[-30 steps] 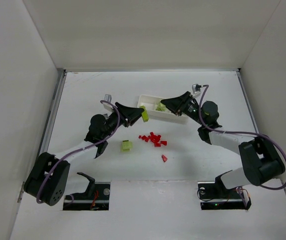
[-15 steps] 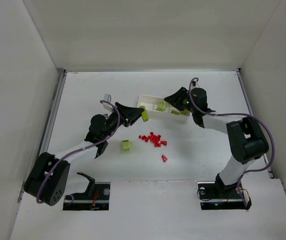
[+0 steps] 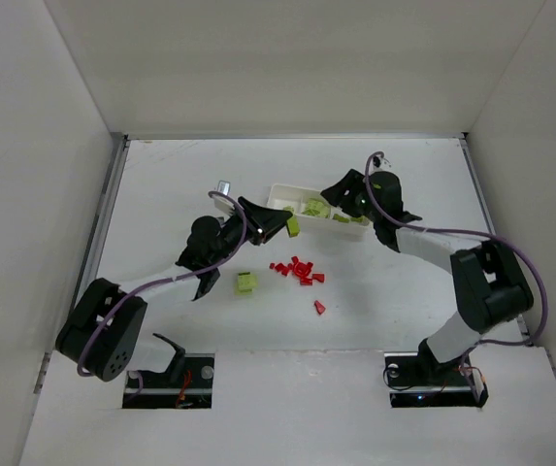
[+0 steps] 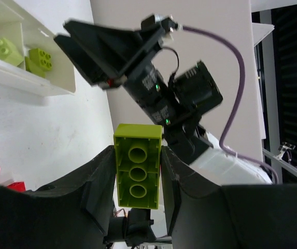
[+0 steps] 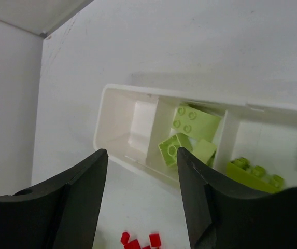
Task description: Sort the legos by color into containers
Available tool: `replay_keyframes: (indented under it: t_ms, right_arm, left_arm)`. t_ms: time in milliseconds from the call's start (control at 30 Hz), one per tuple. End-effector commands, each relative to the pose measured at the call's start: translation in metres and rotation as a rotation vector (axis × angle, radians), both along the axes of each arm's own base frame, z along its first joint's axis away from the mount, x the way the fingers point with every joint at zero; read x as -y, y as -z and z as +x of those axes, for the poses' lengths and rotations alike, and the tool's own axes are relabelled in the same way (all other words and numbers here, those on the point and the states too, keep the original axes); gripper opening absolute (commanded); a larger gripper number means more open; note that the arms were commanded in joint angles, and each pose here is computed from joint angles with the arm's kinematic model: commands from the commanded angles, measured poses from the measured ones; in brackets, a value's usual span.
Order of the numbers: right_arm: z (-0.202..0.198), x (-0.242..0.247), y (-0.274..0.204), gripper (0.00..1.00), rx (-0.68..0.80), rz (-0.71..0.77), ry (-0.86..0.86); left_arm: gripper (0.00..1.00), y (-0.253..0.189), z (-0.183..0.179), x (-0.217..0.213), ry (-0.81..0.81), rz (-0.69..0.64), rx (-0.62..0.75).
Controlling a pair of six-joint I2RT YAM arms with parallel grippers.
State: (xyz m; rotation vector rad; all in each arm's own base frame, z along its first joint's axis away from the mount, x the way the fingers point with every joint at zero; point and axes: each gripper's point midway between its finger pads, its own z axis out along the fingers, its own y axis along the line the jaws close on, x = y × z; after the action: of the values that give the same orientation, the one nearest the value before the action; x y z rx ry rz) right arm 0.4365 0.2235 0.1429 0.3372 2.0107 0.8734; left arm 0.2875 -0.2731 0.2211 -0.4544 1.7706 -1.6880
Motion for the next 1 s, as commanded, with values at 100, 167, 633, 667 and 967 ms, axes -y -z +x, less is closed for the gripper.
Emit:
replay_keyframes:
  t_ms: [100, 167, 633, 667, 967]
  right_arm:
    - [-0.035, 0.069, -0.049, 0.44, 0.161, -0.015, 0.193]
    - [-0.05, 0.094, -0.039, 0.32, 0.155, -0.035, 0.272]
    - [-0.141, 0.164, 0.024, 0.47, 0.111, -0.171, 0.542]
    - [-0.144, 0.162, 0.028, 0.5, 0.105, -0.165, 0.541]
    - [-0.151, 0.155, 0.034, 0.55, 0.133, -0.11, 0.519]
  left_arm:
    - [0.2, -0.036, 0.019, 0.034, 0.006, 0.045, 0.137]
    - [0.2, -0.033, 0.027, 0.049, 0.001, 0.092, 0.147]
    - [0.21, 0.046, 0.1, 0.151, -0.033, 0.53, 0.183]
    - [0.21, 0.049, 0.104, 0.154, -0.037, 0.553, 0.191]
    - [0.24, 0.08, 0.122, 0.176, -0.037, 0.752, 0.242]
